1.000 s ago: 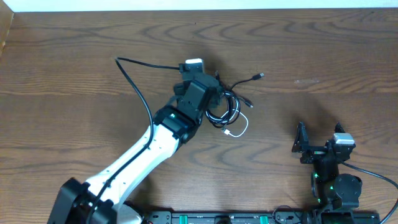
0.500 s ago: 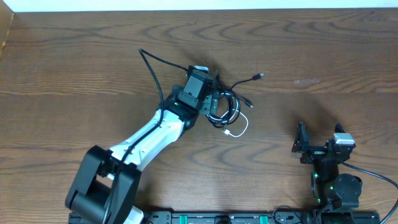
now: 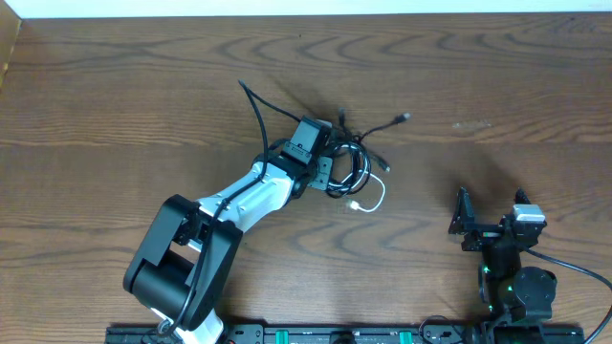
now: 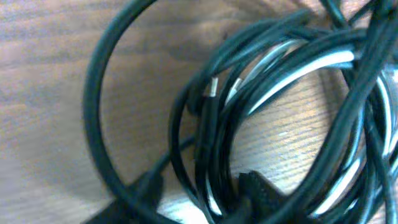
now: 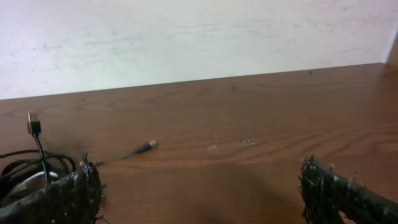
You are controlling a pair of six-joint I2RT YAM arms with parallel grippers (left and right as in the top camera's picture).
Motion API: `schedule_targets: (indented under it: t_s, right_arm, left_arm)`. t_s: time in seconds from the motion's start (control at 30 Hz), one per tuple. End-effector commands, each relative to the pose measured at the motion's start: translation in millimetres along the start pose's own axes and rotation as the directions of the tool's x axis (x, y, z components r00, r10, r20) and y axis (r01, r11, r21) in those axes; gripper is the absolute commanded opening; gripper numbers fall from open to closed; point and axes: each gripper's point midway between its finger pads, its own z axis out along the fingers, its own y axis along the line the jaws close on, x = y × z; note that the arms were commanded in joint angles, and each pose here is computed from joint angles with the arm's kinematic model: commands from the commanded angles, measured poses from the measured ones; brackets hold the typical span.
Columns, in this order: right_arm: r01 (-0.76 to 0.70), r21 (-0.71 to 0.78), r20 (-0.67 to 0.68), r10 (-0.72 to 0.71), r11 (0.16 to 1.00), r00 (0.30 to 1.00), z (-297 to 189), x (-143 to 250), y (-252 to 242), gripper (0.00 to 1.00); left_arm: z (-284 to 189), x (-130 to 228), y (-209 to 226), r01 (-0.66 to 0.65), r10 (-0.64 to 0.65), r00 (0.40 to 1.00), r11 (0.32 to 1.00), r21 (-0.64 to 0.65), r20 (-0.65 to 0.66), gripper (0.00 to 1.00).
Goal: Untangle cables
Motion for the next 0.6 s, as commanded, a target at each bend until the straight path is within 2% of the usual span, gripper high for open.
schedule_targets:
  t_s: [0.0,0.03,0.1,0.17,0.23,0.47,0.5,0.53,0.57]
  right_arm:
    - [-0.015,0.014,0.001,0.015,1.0,1.0,0,0,-3,0.99]
    - [-0.015,0.014,0.001,0.015,1.0,1.0,0,0,-3,0.99]
    - [-0.015,0.014,0.001,0.015,1.0,1.0,0,0,-3,0.99]
    - [-0.015,0.014,0.001,0.015,1.0,1.0,0,0,-3,0.99]
    - [-0.015,0.014,0.001,0.015,1.0,1.0,0,0,-3,0.99]
    - [-0.015,0.014,0.001,0.015,1.0,1.0,0,0,-3,0.99]
    - [-0.015,0.014,0.001,0.015,1.0,1.0,0,0,-3,0.99]
    - [-0.015,0.014,0.001,0.015,1.0,1.0,0,0,-3,0.99]
    - [-0.015,0.014,0.001,0.015,1.0,1.0,0,0,-3,0.99]
  left_arm:
    - [-1,0,-1,0.12,-0.12,0.993,0.993,0.009,-0.014,0.25]
    - [-2,1,-1,0.244,-0.244,0.97,0.97,0.008,-0.017,0.1]
    - [-2,3,-5,0.448,-0.447,0.894,0.894,0.021,-0.038,0.08]
    - [-3,8,-19,0.597,-0.589,0.801,0.8,0.059,-0.105,0.08]
    - [-5,13,-36,0.693,-0.676,0.717,0.717,0.076,-0.167,0.08]
    - [-9,31,-83,0.844,-0.815,0.527,0.535,0.039,-0.241,0.08]
    - [-10,32,-90,0.846,-0.815,0.524,0.531,0.046,-0.248,0.09]
    - [-11,33,-96,0.837,-0.803,0.539,0.544,0.055,-0.253,0.17]
    - [-11,35,-99,0.824,-0.789,0.559,0.564,0.06,-0.256,0.32]
